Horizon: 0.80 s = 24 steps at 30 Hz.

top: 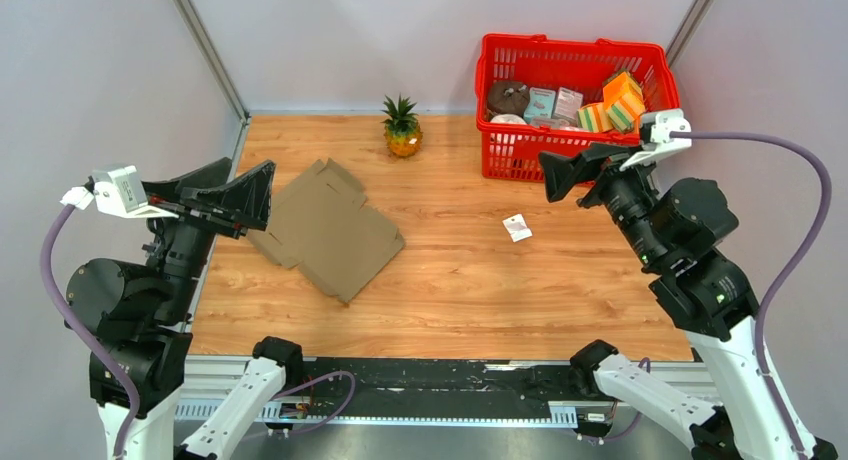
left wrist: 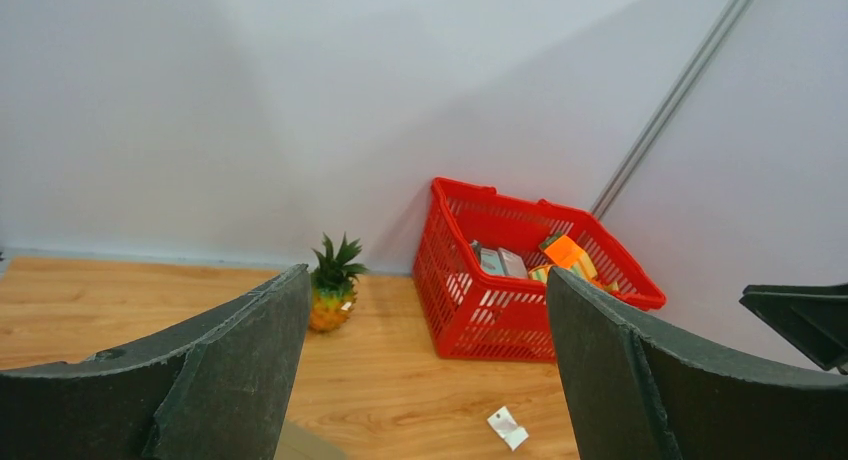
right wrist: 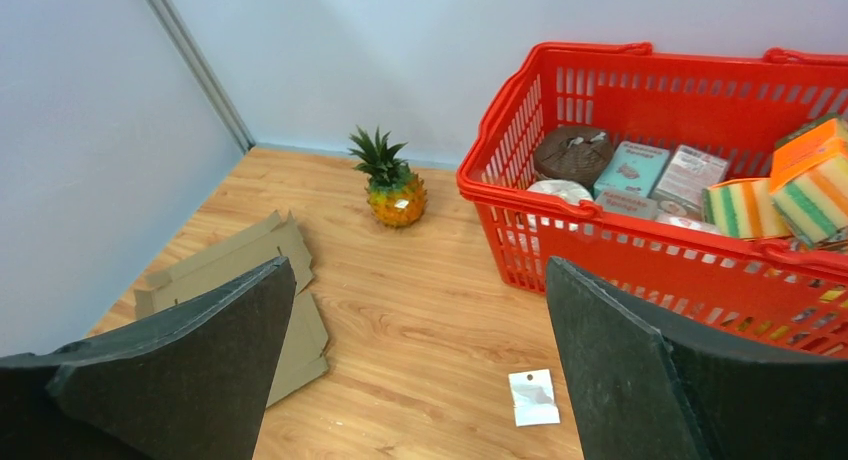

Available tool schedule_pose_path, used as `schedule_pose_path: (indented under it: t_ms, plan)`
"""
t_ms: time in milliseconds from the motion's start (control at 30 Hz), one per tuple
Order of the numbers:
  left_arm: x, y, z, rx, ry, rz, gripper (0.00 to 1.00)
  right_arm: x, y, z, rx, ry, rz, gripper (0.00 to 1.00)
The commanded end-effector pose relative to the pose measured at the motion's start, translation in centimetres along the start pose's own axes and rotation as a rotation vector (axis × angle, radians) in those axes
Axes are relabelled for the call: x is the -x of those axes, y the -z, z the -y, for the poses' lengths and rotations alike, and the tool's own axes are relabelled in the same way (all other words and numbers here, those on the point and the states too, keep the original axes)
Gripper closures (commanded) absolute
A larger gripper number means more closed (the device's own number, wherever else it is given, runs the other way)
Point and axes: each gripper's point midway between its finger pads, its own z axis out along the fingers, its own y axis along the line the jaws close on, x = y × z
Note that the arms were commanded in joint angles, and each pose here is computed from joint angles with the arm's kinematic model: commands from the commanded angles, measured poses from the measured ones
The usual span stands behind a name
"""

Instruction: Fold the paper box

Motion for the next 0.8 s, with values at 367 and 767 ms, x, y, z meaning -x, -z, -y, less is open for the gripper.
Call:
schedule_pose_path:
  t_ms: [367, 767]
  plan:
    - [-3.9, 0.6, -2.1, 0.071, -0.032, -0.124, 0.08, -12.9, -7.3, -14.9, 0.603, -0.293, -0.631, 0.00]
    - [-11.5, 2.3, -5.2, 0.150, -0.006, -0.305, 0.11, -34.8, -11.3, -16.8, 0.416, -0.211, -0.935, 0.00]
